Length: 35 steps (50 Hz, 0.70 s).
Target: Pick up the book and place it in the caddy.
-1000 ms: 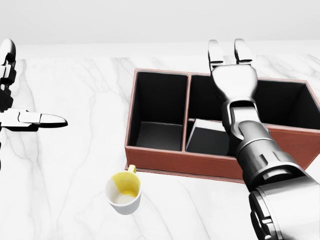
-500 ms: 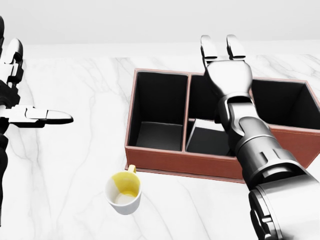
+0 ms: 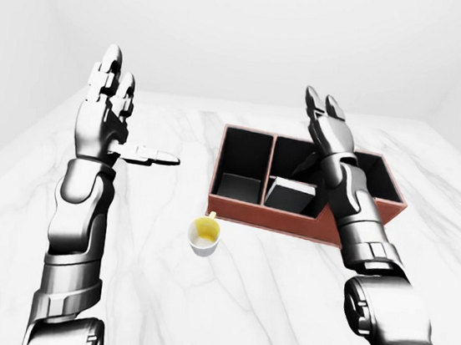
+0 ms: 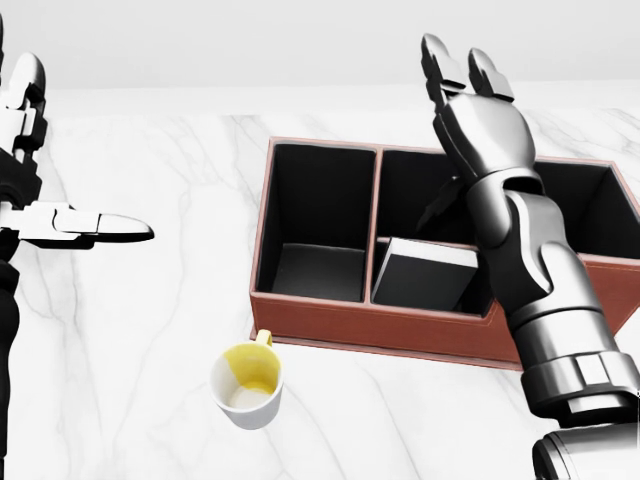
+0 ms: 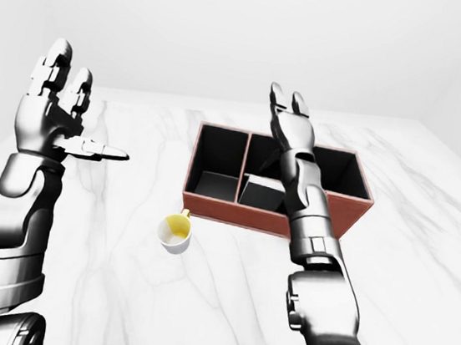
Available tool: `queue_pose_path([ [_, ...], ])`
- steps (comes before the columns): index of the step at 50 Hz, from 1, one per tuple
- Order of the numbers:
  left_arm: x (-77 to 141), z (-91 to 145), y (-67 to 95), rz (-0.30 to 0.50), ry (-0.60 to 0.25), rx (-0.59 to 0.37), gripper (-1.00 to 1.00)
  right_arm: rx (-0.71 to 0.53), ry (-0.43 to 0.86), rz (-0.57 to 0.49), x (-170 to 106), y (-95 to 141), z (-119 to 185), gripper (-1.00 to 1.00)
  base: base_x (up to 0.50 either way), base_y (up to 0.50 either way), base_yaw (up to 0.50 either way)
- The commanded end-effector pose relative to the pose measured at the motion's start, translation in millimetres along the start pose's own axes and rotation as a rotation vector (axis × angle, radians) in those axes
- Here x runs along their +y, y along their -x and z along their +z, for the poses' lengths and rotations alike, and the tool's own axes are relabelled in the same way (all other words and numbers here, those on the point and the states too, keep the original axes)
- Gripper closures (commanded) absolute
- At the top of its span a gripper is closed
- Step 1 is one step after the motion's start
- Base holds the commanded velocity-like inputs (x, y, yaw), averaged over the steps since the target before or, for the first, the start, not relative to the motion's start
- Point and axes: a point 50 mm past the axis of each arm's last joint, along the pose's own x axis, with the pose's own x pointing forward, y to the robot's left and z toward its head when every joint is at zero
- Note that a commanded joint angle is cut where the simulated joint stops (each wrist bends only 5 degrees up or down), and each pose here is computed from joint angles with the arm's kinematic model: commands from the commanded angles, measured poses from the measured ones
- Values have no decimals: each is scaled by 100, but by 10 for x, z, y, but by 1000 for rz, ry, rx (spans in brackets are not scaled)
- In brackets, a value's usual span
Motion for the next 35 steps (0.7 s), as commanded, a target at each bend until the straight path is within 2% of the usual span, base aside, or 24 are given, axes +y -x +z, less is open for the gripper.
queue_pose_path([
  [1, -26, 123, 23, -3, -1, -54, -100, -152, -290, 0, -328, 458, 51, -100, 0, 0, 0],
  [8, -25, 217, 72, -3, 2, -96, -100, -185, -533, 41, -501, 797, 46, -100, 0, 0, 0],
  [9, -23, 240, 85, -3, 3, -106, -100, -219, -563, 43, -538, 853, 68, -100, 0, 0, 0],
  [16, -16, 361, 172, 0, 19, -161, -100, -318, -685, 7, -695, 1076, 63, -100, 0, 0, 0],
  [20, -29, 479, 306, -5, 38, -214, -100, -354, -776, -47, -760, 1291, 31, -100, 0, 0, 0],
  [24, -18, 620, 455, -7, 57, -275, -100, -328, -849, -62, -700, 1435, -40, -100, 0, 0, 0],
  [31, -22, 775, 755, -22, 68, -331, -100, -355, -964, -118, -776, 1687, -106, -100, 0, 0, 0],
  [35, -37, 793, 903, -32, 69, -326, -100, -310, -1039, -112, -673, 1800, -177, -100, 0, 0, 0],
])
